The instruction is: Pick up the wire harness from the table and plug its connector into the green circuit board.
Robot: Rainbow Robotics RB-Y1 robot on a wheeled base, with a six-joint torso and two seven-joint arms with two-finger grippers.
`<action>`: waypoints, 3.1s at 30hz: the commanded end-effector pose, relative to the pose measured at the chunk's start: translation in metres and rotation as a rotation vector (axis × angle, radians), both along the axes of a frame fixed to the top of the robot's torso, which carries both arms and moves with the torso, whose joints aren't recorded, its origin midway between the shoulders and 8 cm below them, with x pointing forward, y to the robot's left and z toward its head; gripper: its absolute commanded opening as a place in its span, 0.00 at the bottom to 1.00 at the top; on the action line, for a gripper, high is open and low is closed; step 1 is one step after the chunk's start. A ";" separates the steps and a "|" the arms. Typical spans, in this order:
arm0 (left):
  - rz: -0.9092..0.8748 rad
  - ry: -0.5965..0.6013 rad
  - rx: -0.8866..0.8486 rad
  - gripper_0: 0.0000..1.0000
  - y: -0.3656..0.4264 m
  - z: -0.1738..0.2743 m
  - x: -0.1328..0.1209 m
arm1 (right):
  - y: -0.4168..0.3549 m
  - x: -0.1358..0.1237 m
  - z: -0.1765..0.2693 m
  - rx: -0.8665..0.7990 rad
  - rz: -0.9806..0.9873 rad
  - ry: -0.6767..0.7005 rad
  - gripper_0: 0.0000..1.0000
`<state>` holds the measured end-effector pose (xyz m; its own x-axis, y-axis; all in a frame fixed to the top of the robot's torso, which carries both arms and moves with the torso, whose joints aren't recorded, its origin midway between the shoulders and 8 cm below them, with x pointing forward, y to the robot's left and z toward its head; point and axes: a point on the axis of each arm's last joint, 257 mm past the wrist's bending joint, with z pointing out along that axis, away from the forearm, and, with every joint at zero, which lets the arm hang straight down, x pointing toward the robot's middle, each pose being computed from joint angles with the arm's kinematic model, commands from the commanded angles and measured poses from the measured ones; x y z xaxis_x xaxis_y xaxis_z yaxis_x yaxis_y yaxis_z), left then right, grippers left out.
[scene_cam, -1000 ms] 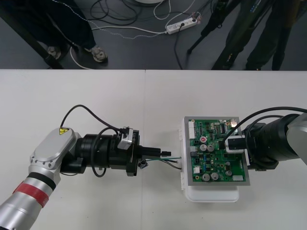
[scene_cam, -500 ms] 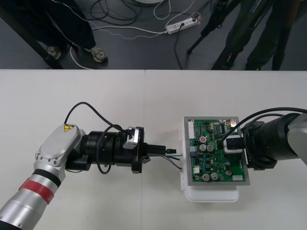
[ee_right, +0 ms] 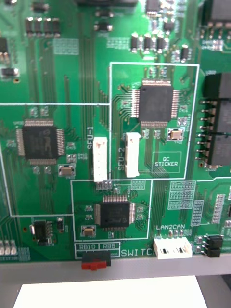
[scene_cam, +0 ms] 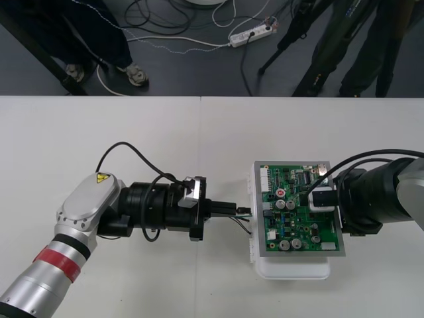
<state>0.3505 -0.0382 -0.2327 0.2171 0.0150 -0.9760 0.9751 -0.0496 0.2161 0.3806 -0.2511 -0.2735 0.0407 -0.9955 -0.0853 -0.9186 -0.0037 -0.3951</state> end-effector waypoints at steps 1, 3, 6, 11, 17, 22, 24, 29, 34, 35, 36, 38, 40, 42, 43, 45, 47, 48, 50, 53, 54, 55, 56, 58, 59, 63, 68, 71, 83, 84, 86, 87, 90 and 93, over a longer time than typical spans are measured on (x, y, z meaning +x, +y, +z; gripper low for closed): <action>-0.008 -0.109 -0.019 0.00 -0.025 0.016 0.006 | 0.010 -0.010 -0.003 0.028 -0.029 0.009 1.00; -0.006 -0.108 -0.019 0.00 -0.026 0.015 0.006 | 0.010 -0.010 -0.003 0.031 -0.035 0.010 1.00; -0.004 -0.108 -0.016 0.00 -0.029 0.014 0.006 | 0.012 -0.011 -0.004 0.038 -0.041 0.013 1.00; -0.005 -0.105 -0.013 0.00 -0.032 0.012 0.005 | 0.013 -0.011 -0.003 0.039 -0.038 0.012 1.00; -0.008 -0.103 -0.018 0.00 -0.035 0.013 0.003 | 0.015 -0.011 -0.002 0.040 -0.028 0.007 1.00; -0.014 -0.103 -0.025 0.00 -0.040 0.014 0.001 | 0.014 -0.010 0.000 0.033 -0.024 -0.002 1.00; -0.011 -0.105 -0.028 0.00 -0.042 0.015 0.001 | 0.014 -0.009 -0.001 0.031 -0.024 -0.002 1.00; -0.006 -0.107 -0.034 0.00 -0.045 0.017 0.002 | 0.015 -0.010 -0.001 0.029 -0.012 -0.003 1.00; -0.002 -0.107 -0.033 0.00 -0.046 0.016 0.003 | 0.015 -0.010 -0.001 0.027 -0.007 -0.003 1.00; -0.005 -0.107 -0.031 0.00 -0.046 0.015 0.002 | 0.015 -0.010 -0.001 0.026 -0.005 -0.004 1.00; -0.005 -0.107 -0.032 0.00 -0.047 0.016 0.001 | 0.014 -0.010 0.000 0.024 -0.004 -0.005 1.00; -0.007 -0.108 -0.031 0.00 -0.047 0.015 0.001 | 0.015 -0.010 -0.001 0.027 -0.002 -0.003 1.00; -0.007 -0.108 -0.030 0.00 -0.048 0.015 0.001 | 0.016 -0.010 -0.001 0.027 0.001 -0.003 1.00; -0.007 -0.108 -0.026 0.00 -0.047 0.014 0.001 | 0.017 -0.010 -0.001 0.026 0.006 -0.006 1.00; -0.009 -0.112 -0.021 0.00 -0.048 0.013 0.001 | 0.017 -0.009 -0.001 0.026 0.006 -0.005 1.00; -0.009 -0.114 -0.016 0.00 -0.047 0.012 0.001 | 0.017 -0.009 -0.001 0.024 0.007 -0.008 1.00; -0.009 -0.113 -0.017 0.00 -0.048 0.012 0.001 | 0.017 -0.009 -0.001 0.023 0.011 -0.010 1.00; -0.008 -0.112 -0.015 0.00 -0.047 0.011 0.001 | 0.017 -0.009 -0.001 0.022 0.012 -0.009 1.00; -0.013 -0.110 -0.014 0.00 -0.048 0.010 -0.001 | 0.018 -0.009 -0.001 0.024 0.014 -0.008 1.00; -0.016 -0.111 -0.012 0.00 -0.049 0.010 -0.002 | 0.018 -0.009 -0.001 0.025 0.017 -0.008 1.00; -0.016 -0.110 -0.012 0.00 -0.048 0.009 -0.002 | 0.017 -0.009 -0.001 0.023 0.016 -0.007 1.00; -0.016 -0.111 -0.011 0.00 -0.048 0.009 -0.001 | 0.018 -0.009 -0.001 0.025 0.016 -0.007 1.00; -0.016 -0.114 -0.013 0.00 -0.049 0.010 -0.001 | 0.018 -0.009 -0.001 0.025 0.016 -0.007 1.00; -0.017 -0.114 -0.015 0.00 -0.049 0.011 -0.002 | 0.018 -0.009 -0.001 0.024 0.017 -0.007 1.00; -0.014 -0.111 -0.014 0.00 -0.049 0.010 -0.001 | 0.018 -0.009 -0.001 0.024 0.018 -0.009 1.00; -0.016 -0.113 -0.015 0.00 -0.049 0.011 -0.001 | 0.018 -0.009 -0.001 0.024 0.020 -0.009 1.00; -0.016 -0.116 -0.016 0.00 -0.049 0.011 -0.002 | 0.018 -0.010 -0.001 0.025 0.018 -0.007 1.00; -0.018 -0.115 -0.015 0.00 -0.050 0.011 -0.002 | 0.018 -0.009 -0.001 0.024 0.017 -0.007 1.00; -0.024 -0.114 -0.021 0.00 -0.056 0.012 -0.005 | 0.017 -0.008 -0.001 0.019 0.016 -0.011 1.00; -0.025 -0.116 -0.023 0.00 -0.057 0.012 -0.005 | 0.016 -0.008 -0.001 0.019 0.014 -0.012 1.00; -0.027 -0.117 -0.029 0.00 -0.059 0.014 -0.006 | 0.016 -0.008 -0.001 0.019 0.014 -0.012 1.00; -0.027 -0.119 -0.029 0.00 -0.059 0.014 -0.006 | 0.016 -0.008 -0.001 0.018 0.016 -0.012 1.00; -0.024 -0.120 -0.035 0.00 -0.062 0.016 -0.006 | 0.016 -0.008 0.000 0.018 0.015 -0.013 1.00; -0.020 -0.122 -0.038 0.00 -0.063 0.017 -0.005 | 0.016 -0.008 -0.001 0.018 0.014 -0.013 1.00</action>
<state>0.3478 -0.0706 -0.2388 0.2235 0.0254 -0.9744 0.9739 -0.0453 0.2222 0.3783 -0.2518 -0.2765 0.0132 -0.9960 -0.0879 -0.9178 0.0228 -0.3964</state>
